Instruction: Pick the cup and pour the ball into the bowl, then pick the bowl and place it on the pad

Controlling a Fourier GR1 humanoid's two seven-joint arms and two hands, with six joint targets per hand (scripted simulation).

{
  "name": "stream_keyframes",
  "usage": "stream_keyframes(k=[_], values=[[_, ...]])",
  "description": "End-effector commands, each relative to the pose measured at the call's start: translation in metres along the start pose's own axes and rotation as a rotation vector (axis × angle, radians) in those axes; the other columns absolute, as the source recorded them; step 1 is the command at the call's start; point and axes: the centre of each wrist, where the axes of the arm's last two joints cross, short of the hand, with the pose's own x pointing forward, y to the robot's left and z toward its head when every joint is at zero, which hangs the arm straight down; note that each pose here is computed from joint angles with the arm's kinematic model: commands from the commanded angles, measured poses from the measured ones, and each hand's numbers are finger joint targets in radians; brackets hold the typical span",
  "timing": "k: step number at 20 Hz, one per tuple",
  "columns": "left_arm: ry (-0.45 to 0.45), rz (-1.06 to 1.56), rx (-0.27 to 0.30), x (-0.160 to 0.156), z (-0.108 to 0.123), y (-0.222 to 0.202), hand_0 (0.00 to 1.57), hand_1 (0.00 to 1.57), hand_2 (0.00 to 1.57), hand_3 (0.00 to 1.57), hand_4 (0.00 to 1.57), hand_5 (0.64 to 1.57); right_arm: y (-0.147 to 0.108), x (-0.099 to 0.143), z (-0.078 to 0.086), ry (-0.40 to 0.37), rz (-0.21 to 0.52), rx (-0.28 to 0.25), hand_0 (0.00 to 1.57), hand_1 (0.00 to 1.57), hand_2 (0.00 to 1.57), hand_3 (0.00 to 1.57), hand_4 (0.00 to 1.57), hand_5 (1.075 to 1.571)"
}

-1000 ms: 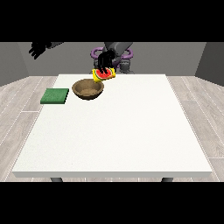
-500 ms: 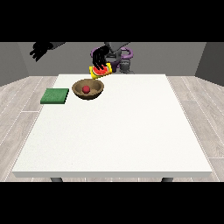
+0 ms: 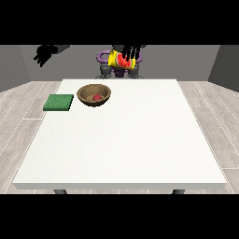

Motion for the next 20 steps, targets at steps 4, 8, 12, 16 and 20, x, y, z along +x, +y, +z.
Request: stream_keyframes(k=[4,8,12,16,20], values=[[0.158,0.760,0.122,-0.054,-0.020,0.071,0.00,0.00,0.00,0.00,1.15,1.568,0.002,-0.003,0.001,0.013,0.018,-0.065,0.00,0.00,0.00,0.00,0.78,1.556],[0.110,1.078,0.080,-0.092,-0.023,0.102,0.00,0.00,0.00,0.00,1.06,1.570,0.020,-0.041,0.013,0.061,-0.019,-0.090,0.00,0.00,0.00,0.00,0.78,1.558],[0.025,1.212,0.046,-0.155,-0.011,0.115,0.00,0.00,0.00,0.00,1.06,1.566,0.032,-0.062,0.022,0.032,-0.044,-0.151,0.00,0.00,0.00,0.00,0.72,1.566],[-0.037,1.246,0.069,-0.201,-0.012,0.171,0.00,0.00,0.00,0.00,1.06,1.558,0.033,-0.070,0.018,-0.008,-0.084,-0.154,0.00,0.00,0.00,0.00,0.74,1.565],[-0.051,1.261,0.059,-0.236,0.009,0.158,0.00,0.00,0.00,0.00,1.04,1.558,0.054,-0.077,0.006,-0.016,-0.123,-0.145,0.00,0.00,0.00,0.00,0.72,1.566]])
